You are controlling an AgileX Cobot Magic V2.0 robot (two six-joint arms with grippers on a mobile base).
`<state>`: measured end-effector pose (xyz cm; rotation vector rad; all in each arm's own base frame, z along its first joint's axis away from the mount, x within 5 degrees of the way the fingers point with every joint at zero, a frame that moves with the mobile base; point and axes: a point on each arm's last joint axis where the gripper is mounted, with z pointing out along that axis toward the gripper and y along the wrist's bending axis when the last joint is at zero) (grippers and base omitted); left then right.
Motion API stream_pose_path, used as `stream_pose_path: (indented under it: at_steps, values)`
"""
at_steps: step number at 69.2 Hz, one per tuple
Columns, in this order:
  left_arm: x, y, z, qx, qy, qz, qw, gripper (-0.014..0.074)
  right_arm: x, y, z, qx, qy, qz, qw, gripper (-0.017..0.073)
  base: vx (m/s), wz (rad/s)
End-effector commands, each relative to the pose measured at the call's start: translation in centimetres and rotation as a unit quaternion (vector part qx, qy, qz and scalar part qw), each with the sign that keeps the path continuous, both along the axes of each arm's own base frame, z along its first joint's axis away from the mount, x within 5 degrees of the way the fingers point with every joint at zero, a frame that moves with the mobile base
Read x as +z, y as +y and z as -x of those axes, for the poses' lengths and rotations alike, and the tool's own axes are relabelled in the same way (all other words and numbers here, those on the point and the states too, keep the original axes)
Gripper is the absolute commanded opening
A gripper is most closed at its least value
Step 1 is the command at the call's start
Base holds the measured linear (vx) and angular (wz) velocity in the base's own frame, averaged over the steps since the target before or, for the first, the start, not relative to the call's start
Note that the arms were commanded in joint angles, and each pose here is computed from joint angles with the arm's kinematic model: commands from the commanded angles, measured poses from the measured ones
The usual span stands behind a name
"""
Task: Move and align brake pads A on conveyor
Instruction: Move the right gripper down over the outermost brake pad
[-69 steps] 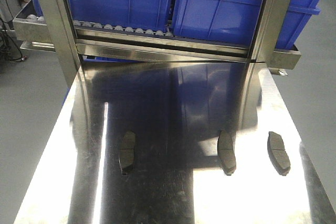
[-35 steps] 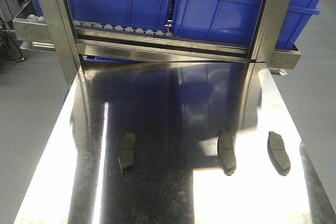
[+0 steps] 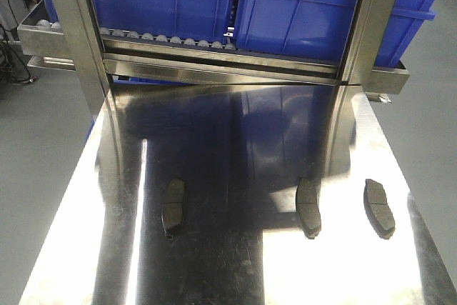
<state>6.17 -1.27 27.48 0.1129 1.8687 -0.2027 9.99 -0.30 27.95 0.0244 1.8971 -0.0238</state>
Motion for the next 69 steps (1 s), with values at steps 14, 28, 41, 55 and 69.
stream_pose_path:
  at_steps: [14, 28, 41, 55, 69]
  values:
    - [1.7, -0.1, -0.2, -0.003, -0.057, 0.014, 0.998, -0.0006, 0.0, 0.0, -3.4, -0.003, 0.073, -0.017, 0.997, -0.0010, 0.00, 0.00]
    - [1.7, -0.1, -0.2, -0.003, -0.057, 0.014, 0.998, -0.0006, -0.7, 0.0, -4.0, -0.002, 0.111, -0.014, 0.994, 0.0022, 0.00, 0.00]
    - [1.7, -0.1, -0.2, -0.003, -0.057, 0.014, 0.998, -0.0006, -0.1, -0.1, -4.7, -0.001, 0.166, -0.013, 0.986, 0.0204, 0.00, 0.00]
    - [1.7, -0.1, -0.2, -0.003, -0.057, 0.014, 0.998, -0.0006, 0.0, -0.1, -5.5, 0.000, 0.189, -0.010, 0.982, 0.0449, 0.00, 0.00]
    - [1.7, -0.1, -0.2, -0.003, -0.057, 0.014, 0.998, -0.0006, 0.0, 0.2, -7.6, 0.006, 0.224, -0.020, 0.974, 0.0524, 0.00, 0.00]
